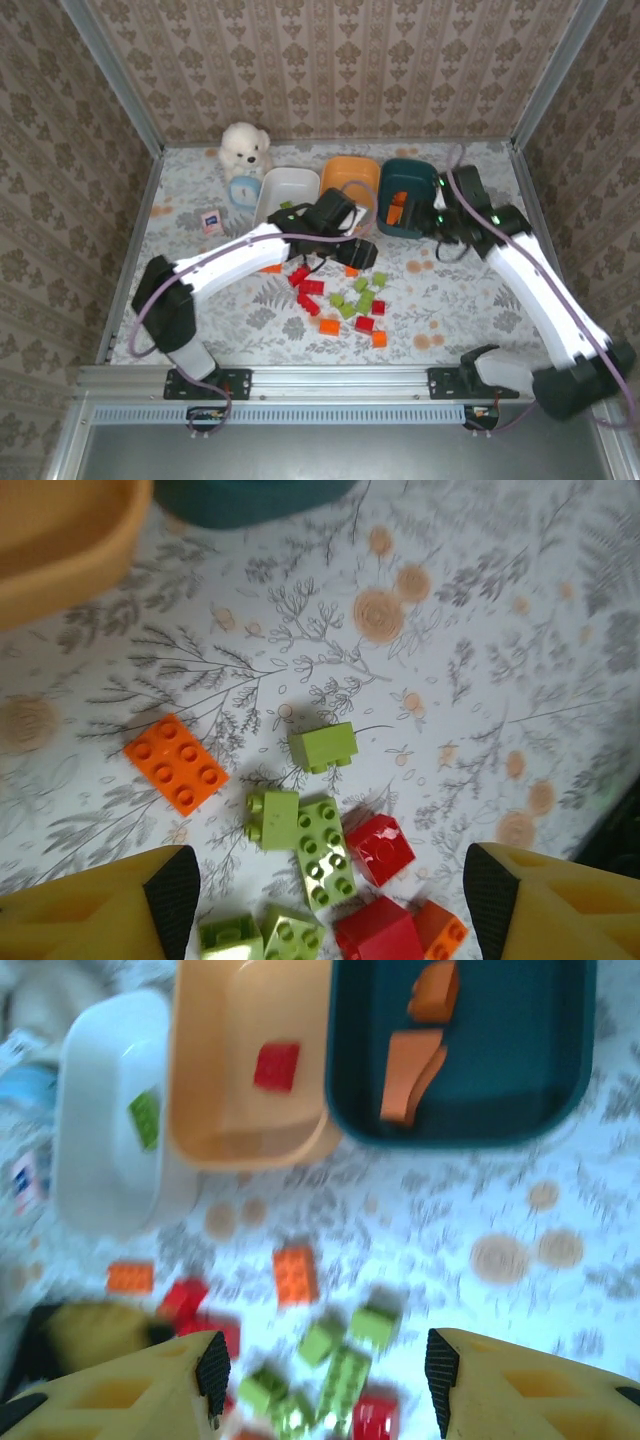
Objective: Sort the legos into containers by color
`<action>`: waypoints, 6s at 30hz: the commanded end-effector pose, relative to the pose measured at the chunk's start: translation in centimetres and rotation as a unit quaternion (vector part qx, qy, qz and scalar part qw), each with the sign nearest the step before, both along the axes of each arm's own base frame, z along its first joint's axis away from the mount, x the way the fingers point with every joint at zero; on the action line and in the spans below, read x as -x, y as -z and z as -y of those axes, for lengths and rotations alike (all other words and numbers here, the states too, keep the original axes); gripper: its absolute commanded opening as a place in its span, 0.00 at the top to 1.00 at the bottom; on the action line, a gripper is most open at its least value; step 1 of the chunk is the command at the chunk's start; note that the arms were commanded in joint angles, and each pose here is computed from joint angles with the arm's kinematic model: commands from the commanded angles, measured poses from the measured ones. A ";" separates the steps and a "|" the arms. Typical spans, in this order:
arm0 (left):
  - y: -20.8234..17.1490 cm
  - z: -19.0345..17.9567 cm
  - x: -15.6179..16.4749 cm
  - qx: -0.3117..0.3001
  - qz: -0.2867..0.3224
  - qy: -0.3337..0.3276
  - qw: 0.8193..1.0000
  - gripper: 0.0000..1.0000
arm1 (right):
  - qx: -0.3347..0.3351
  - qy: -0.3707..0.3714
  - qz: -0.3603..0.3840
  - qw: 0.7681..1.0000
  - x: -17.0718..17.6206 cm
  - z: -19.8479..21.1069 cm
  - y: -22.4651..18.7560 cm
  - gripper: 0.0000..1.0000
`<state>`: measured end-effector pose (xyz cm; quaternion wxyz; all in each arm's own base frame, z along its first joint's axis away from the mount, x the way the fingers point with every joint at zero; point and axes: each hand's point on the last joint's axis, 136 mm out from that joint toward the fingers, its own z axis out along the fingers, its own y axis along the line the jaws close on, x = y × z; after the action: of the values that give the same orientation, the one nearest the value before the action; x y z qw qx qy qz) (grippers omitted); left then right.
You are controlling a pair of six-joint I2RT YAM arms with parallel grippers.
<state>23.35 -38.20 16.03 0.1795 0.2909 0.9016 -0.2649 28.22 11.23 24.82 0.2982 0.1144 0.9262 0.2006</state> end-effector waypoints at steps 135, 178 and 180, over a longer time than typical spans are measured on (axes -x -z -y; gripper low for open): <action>-12.5 -34.9 1.5 0.044 0.107 -0.538 0.835 0.35 | 0.187 -0.466 0.023 0.864 -2.6 -34.5 15.4 0.19; -14.4 -34.1 3.5 0.071 0.107 -0.508 0.852 0.40 | 0.270 -0.494 -0.027 0.826 -3.4 -35.2 24.6 0.42; -14.3 -34.1 3.4 0.072 0.106 -0.509 0.851 0.40 | 0.280 -0.491 -0.038 0.824 -3.4 -34.9 25.0 0.45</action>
<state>20.06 -3.94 30.54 0.4070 -0.1946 0.8778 -0.1611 32.62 47.28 2.22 0.1872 -0.4367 0.8770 0.0713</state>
